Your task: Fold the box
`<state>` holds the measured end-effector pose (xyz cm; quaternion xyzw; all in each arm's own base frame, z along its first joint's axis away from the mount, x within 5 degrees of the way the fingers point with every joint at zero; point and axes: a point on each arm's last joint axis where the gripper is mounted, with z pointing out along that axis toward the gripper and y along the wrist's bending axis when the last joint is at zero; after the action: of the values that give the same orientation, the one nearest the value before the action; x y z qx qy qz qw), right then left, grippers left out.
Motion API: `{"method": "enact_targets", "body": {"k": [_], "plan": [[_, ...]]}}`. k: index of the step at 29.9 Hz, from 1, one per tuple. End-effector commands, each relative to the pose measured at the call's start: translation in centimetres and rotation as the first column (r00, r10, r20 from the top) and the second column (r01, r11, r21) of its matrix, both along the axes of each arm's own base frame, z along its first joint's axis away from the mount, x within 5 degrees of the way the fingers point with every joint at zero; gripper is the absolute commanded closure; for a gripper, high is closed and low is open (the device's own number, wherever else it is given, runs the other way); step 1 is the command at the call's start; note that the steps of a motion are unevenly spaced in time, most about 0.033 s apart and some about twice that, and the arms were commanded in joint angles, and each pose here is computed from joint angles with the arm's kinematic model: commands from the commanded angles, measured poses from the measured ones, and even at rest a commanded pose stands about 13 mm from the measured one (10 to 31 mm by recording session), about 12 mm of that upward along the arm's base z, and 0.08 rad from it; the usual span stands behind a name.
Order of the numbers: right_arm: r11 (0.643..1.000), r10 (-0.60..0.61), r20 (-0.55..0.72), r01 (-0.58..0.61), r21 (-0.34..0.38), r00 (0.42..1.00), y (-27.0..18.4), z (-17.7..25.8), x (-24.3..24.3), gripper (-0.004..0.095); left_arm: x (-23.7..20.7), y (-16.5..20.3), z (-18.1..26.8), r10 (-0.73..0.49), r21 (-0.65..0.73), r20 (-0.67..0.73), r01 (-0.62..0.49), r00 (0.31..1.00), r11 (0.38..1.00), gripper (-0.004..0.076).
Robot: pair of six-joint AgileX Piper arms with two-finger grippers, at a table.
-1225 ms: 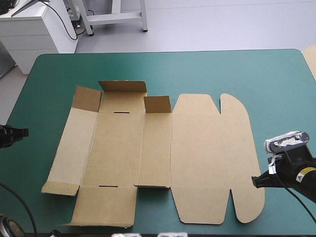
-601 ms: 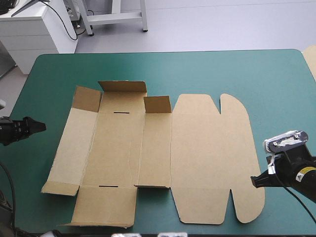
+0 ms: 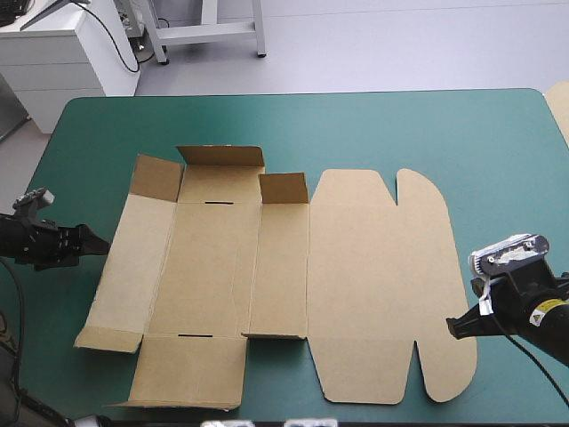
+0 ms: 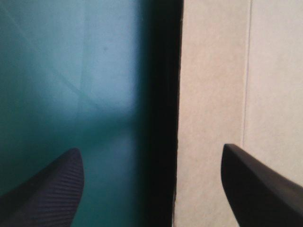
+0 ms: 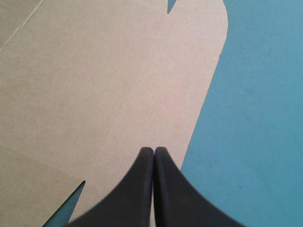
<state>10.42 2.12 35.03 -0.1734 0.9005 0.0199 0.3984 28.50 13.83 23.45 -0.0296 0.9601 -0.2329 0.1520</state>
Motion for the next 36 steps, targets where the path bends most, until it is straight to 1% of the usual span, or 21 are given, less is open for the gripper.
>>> {"method": "enact_targets", "body": {"k": [1,4,8,11,16,20,24,28,36], "plan": [[1.0,-0.003,0.081,0.002,0.011,0.997,0.0,1.2,0.2,0.0929,-0.5,-1.2,1.7,-0.035,-0.032,-0.031,0.034,0.999,0.999,0.0154],[1.0,-0.002,0.081,0.001,0.015,0.997,0.0,1.2,0.2,0.0929,-1.2,-1.7,0.5,-0.03,-0.075,-0.068,0.025,0.997,0.997,0.0154],[1.0,0.0,0.081,-0.001,0.012,0.997,0.0,1.2,0.2,0.0929,-2.7,-3.0,-1.9,-0.073,-0.144,-0.119,0.055,0.99,0.988,0.0154],[1.0,0.002,0.082,-0.003,0.01,0.997,0.0,1.2,0.2,0.0929,-3.7,-3.8,-3.2,-0.083,-0.192,-0.155,0.053,0.984,0.98,0.0154],[1.0,0.005,0.083,-0.006,0.007,0.997,0.0,1.2,0.2,0.0929,-4.4,-4.2,-4.1,-0.072,-0.213,-0.21,0.026,0.975,0.977,0.0154],[1.0,0.005,0.081,-0.006,0.007,0.997,0.0,1.1,0.2,0.0929,-4.6,-4.1,-4.1,-0.059,-0.202,-0.237,0.01,0.97,0.979,0.0154],[1.0,0.005,0.083,-0.006,0.007,0.997,0.0,1.2,0.2,0.0929,-4.7,-4.2,-4.0,-0.059,-0.198,-0.233,0.012,0.971,0.98,0.0155],[1.0,0.005,0.085,-0.005,0.007,0.996,0.0,1.2,0.3,0.0929,-4.4,-5.0,-3.9,-0.09,-0.196,-0.23,0.044,0.969,0.98,0.0155],[1.0,0.003,0.099,-0.004,0.01,0.995,0.0,1.3,0.3,0.0929,-3.7,-7.2,-4.0,-0.193,-0.19,-0.233,0.15,0.953,0.97,0.0156]]}}
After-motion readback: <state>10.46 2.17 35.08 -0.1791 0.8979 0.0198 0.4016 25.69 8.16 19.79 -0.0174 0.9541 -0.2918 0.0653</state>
